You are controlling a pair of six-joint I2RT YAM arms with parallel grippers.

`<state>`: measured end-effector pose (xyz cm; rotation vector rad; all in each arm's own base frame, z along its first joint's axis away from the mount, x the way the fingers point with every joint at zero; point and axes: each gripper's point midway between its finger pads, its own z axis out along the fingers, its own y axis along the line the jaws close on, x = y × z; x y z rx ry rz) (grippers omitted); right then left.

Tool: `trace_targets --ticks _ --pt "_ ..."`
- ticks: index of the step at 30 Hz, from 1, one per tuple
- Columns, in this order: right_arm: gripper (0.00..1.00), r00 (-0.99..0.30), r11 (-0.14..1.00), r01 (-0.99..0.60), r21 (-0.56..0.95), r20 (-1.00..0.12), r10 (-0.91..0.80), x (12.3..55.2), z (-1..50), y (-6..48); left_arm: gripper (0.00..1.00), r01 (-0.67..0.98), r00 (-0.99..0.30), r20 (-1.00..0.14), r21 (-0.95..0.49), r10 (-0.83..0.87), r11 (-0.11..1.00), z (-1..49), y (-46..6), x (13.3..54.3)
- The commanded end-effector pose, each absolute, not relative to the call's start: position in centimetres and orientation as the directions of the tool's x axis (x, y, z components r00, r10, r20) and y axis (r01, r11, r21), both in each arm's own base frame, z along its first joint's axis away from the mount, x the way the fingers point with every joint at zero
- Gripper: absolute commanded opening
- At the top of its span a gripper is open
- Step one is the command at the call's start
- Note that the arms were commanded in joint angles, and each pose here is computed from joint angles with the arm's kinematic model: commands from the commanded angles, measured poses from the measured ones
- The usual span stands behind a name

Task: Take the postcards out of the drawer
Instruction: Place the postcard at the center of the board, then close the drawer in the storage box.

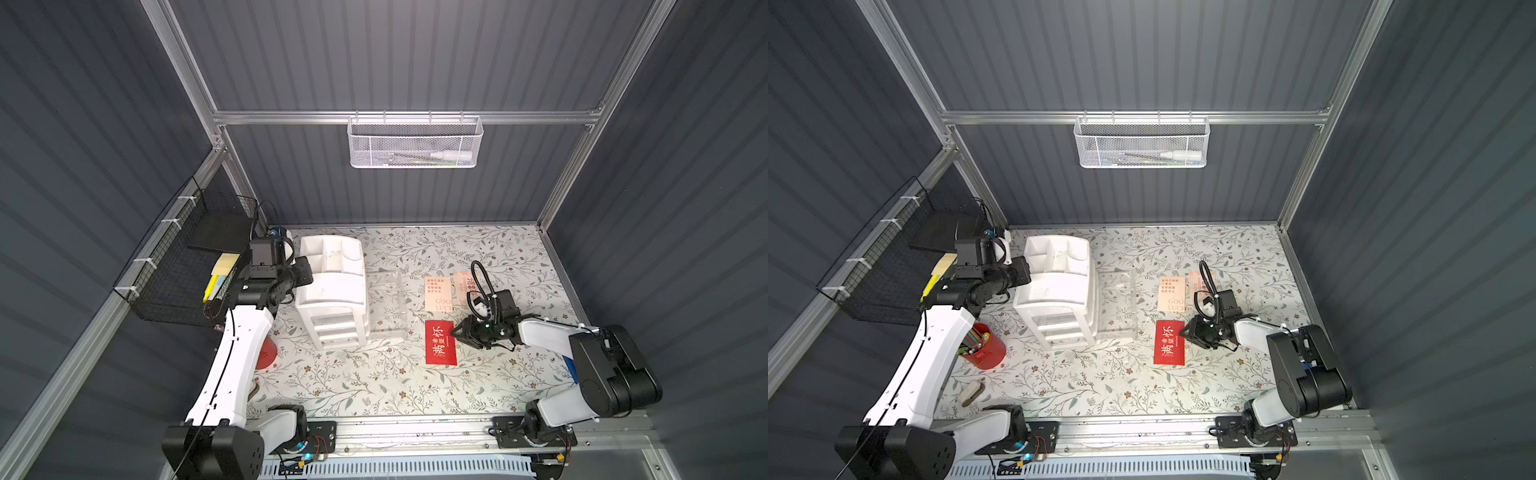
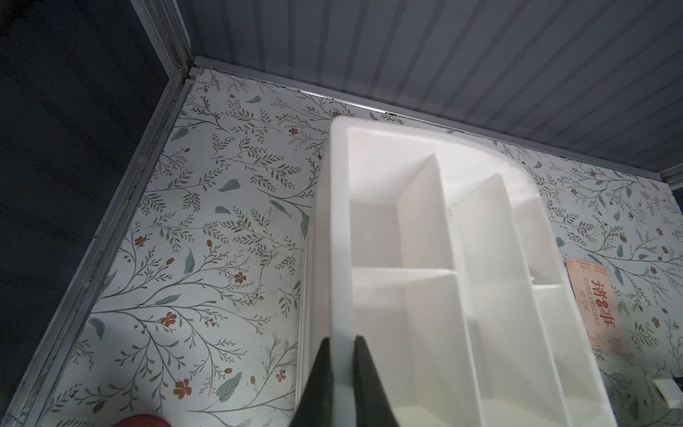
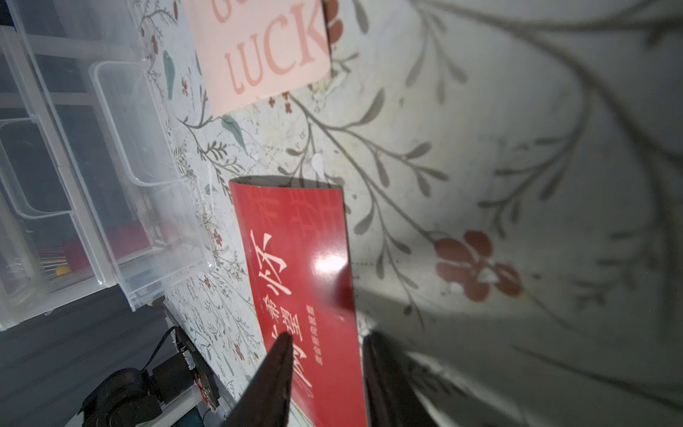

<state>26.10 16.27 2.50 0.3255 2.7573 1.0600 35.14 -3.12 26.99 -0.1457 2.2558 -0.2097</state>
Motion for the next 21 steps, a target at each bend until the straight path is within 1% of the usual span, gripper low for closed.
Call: trace_targets --ticks 1,7,12,19,21 --pt "0.36 -0.953 0.749 0.14 0.648 -0.117 0.279 26.9 3.5 15.5 0.0 -0.018 -0.723 -0.679 -0.165 -0.127 0.986 23.8 -3.1 34.3" --pt "0.37 -0.943 0.767 0.1 0.633 -0.186 0.276 28.4 6.4 15.3 0.0 -0.011 -0.726 -0.677 -0.171 -0.125 0.985 23.7 -3.3 34.3" --pt "0.35 -0.935 0.751 0.055 0.658 -0.229 0.27 30.1 8.8 15.9 0.0 -0.001 -0.725 -0.678 -0.176 -0.122 0.984 23.7 -3.5 34.3" --pt "0.21 -0.929 0.719 0.015 0.695 -0.256 0.268 33.0 10.8 17.6 0.0 0.009 -0.728 -0.675 -0.183 -0.119 0.983 23.6 -3.7 34.4" --pt "0.19 -0.932 0.714 0.007 0.7 -0.254 0.258 33.6 10.7 18.4 0.0 0.01 -0.727 -0.676 -0.183 -0.119 0.983 23.6 -3.7 34.4"
